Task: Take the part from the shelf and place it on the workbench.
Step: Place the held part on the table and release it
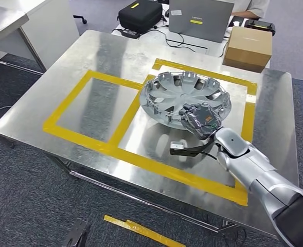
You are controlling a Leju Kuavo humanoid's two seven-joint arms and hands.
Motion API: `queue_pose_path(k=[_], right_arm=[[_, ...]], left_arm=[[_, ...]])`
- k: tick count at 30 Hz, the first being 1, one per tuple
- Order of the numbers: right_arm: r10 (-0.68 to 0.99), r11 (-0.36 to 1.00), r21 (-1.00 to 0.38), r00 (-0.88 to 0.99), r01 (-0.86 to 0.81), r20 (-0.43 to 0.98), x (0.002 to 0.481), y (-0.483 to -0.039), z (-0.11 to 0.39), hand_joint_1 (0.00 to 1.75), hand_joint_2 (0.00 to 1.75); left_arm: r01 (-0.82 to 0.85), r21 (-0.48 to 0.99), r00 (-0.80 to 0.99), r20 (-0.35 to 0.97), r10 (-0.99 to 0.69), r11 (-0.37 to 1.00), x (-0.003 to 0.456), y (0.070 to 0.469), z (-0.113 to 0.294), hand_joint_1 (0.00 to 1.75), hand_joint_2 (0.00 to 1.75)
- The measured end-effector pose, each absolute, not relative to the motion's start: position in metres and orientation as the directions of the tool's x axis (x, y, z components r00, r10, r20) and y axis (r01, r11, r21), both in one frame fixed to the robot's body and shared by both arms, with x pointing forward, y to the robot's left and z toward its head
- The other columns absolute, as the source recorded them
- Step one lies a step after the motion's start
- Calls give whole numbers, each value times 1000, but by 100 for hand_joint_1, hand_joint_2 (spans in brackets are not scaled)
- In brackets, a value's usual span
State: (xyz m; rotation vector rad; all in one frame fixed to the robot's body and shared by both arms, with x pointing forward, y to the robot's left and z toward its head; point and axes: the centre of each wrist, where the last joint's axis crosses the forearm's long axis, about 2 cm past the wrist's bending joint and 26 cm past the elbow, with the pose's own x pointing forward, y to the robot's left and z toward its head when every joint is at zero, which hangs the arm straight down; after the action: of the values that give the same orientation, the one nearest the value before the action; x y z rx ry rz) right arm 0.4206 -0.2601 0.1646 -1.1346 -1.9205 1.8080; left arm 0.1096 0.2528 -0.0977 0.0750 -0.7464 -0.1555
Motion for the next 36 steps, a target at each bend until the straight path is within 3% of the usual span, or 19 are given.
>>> queue_pose_path(k=[3, 7, 10, 14, 36], right_arm=[[694, -104, -933, -647, 344, -316, 421, -264, 164, 175, 175], [697, -126, -938, -644, 324, -316, 420, -272, 159, 0, 0], [699, -127, -937, -641, 327, -318, 422, -274, 162, 0, 0], [698, -130, -936, -641, 326, -320, 423, -276, 162, 0, 0], [710, -108, -943, -640, 313, -294, 421, -279, 157, 0, 0]], left_arm=[[113, 124, 722, 671, -167, 986, 111, 253, -97, 0, 0], [118, 122, 725, 668, -169, 985, 110, 252, -97, 0, 175], [128, 125, 726, 664, -179, 984, 112, 251, -97, 0, 175], [126, 131, 728, 661, -181, 983, 113, 251, -97, 0, 0], [131, 108, 736, 655, -170, 986, 112, 249, -97, 0, 0]])
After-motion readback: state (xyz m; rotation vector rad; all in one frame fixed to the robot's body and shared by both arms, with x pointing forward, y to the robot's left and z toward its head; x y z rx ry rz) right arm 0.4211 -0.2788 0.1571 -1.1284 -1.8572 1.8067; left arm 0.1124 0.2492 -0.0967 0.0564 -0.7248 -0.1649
